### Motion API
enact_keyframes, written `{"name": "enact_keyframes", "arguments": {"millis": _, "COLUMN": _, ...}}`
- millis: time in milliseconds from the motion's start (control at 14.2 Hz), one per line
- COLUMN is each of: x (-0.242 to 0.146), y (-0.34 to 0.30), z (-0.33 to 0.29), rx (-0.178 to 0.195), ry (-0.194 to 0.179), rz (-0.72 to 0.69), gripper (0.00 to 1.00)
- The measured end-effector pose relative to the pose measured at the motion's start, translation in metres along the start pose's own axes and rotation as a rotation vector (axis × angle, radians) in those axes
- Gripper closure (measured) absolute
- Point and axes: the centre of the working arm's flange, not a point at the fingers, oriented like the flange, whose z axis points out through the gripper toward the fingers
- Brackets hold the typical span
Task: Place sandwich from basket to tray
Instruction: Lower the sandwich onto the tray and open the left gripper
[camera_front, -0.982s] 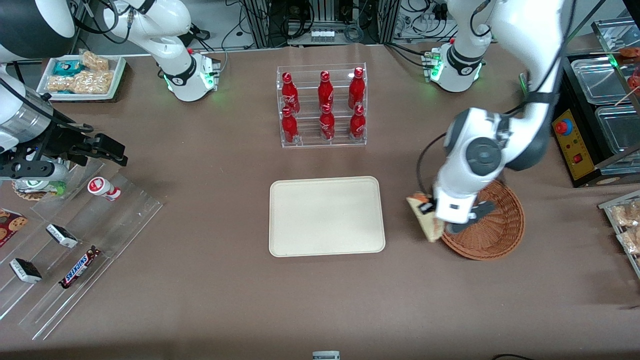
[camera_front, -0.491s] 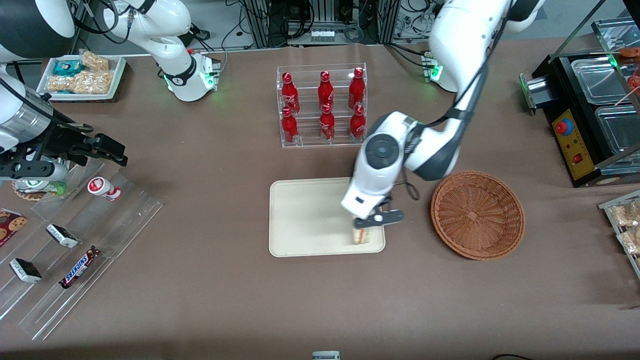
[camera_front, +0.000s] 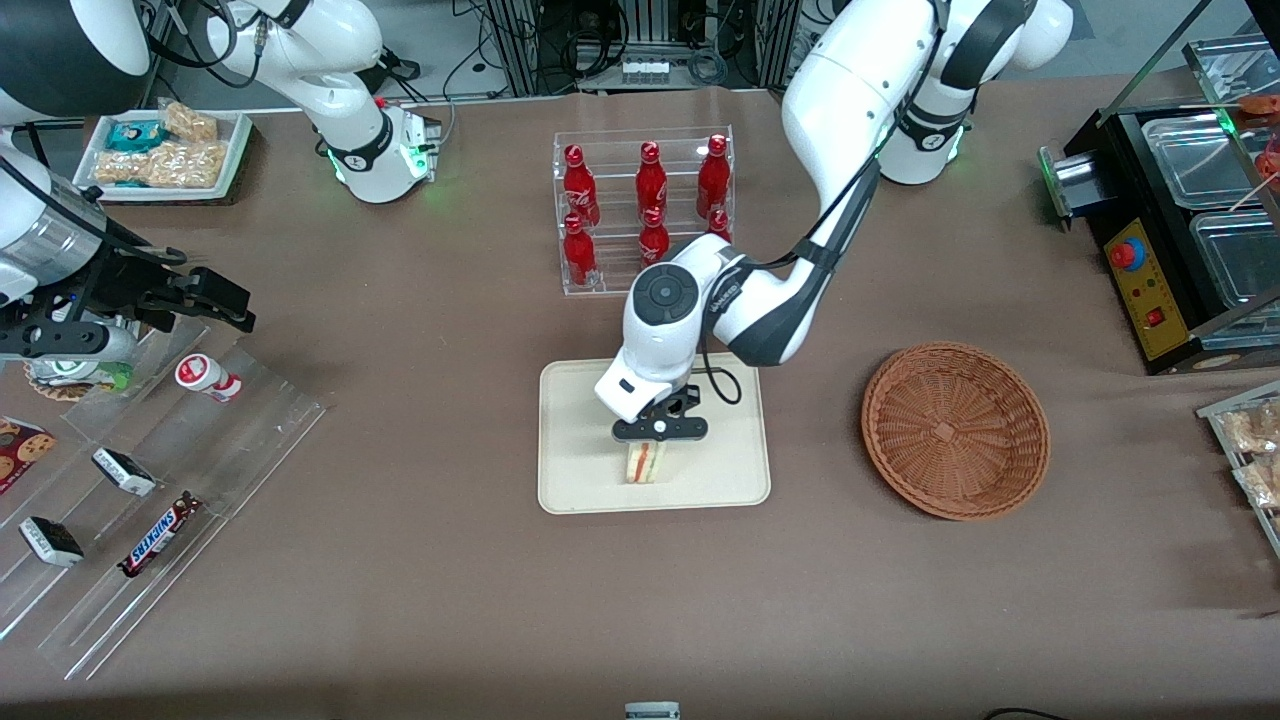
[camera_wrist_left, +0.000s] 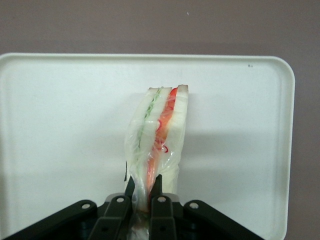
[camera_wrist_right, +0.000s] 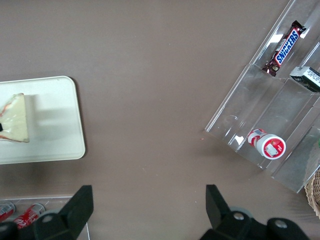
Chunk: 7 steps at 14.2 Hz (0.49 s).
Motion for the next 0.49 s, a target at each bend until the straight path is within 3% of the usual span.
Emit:
{"name": "enact_keyframes", "arguments": {"millis": 281, "x": -0.0049, "y": 0.0046, "z": 0.0022, "rx": 0.007, "ry": 0.001, "rz": -0.086, "gripper": 0.87}}
{"name": "enact_keyframes", "arguments": {"millis": 491, "x": -0.0052, "y": 0.0002, "z": 0.0037, "rx": 0.050, "ry": -0.008, "rz": -0.097, "gripper": 0.87}}
